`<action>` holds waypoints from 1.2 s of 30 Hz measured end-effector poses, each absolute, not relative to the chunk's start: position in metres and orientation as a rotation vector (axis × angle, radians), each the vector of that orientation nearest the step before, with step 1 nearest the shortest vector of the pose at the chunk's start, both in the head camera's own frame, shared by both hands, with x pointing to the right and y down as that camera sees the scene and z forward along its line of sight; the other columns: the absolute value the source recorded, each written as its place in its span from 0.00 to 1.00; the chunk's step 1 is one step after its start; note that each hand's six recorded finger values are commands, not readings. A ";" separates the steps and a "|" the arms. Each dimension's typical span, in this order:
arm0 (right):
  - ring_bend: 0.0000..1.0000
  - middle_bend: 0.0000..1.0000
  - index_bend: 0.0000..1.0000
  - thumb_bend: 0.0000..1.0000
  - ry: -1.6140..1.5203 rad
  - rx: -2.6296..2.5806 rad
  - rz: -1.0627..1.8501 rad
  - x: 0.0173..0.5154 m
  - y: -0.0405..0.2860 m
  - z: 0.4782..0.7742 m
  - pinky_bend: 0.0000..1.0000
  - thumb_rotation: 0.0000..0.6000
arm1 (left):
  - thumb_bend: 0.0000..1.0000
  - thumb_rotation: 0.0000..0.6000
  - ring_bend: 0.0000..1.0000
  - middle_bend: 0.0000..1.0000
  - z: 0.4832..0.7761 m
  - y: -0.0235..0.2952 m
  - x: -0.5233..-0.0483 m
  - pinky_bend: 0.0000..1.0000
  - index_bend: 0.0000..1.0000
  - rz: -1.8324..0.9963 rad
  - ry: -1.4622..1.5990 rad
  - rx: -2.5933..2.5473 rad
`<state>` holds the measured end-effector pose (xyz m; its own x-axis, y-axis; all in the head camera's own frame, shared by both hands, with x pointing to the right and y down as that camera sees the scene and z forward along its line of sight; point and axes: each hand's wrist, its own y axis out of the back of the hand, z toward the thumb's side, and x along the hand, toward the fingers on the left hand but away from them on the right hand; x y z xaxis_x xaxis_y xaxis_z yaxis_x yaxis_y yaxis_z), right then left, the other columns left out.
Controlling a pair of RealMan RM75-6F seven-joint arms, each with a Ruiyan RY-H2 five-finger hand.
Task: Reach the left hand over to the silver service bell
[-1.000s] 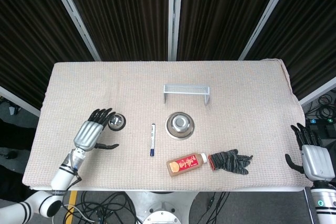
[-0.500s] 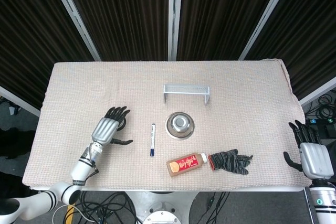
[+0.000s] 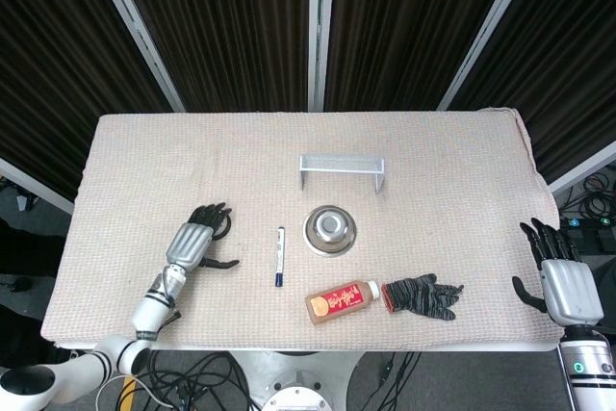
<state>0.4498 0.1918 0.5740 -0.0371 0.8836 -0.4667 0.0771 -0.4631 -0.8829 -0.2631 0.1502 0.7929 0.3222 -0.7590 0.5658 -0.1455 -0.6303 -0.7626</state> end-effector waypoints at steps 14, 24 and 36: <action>0.00 0.00 0.00 0.27 -1.026 -1.581 1.580 0.449 0.191 0.574 0.00 1.00 | 0.00 0.47 0.00 0.00 0.800 0.162 -0.268 0.00 0.00 -1.345 0.789 -1.993; 0.00 0.00 0.00 0.27 -1.026 -1.589 1.576 0.448 0.190 0.576 0.00 1.00 | 0.00 0.47 0.00 0.00 0.786 0.148 -0.260 0.00 0.00 -1.252 0.829 -1.946; 0.00 0.00 0.00 0.27 -1.025 -1.583 1.551 0.443 0.185 0.569 0.00 1.00 | 0.00 0.47 0.00 0.00 0.787 0.147 -0.260 0.00 0.00 -1.253 0.839 -1.943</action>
<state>0.4432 0.1850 0.5690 -0.0233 0.8895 -0.4564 0.0711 -0.4539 -0.8882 -0.2596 0.1467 0.7869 0.3323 -0.7996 0.5001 -0.1573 -0.5698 -0.8066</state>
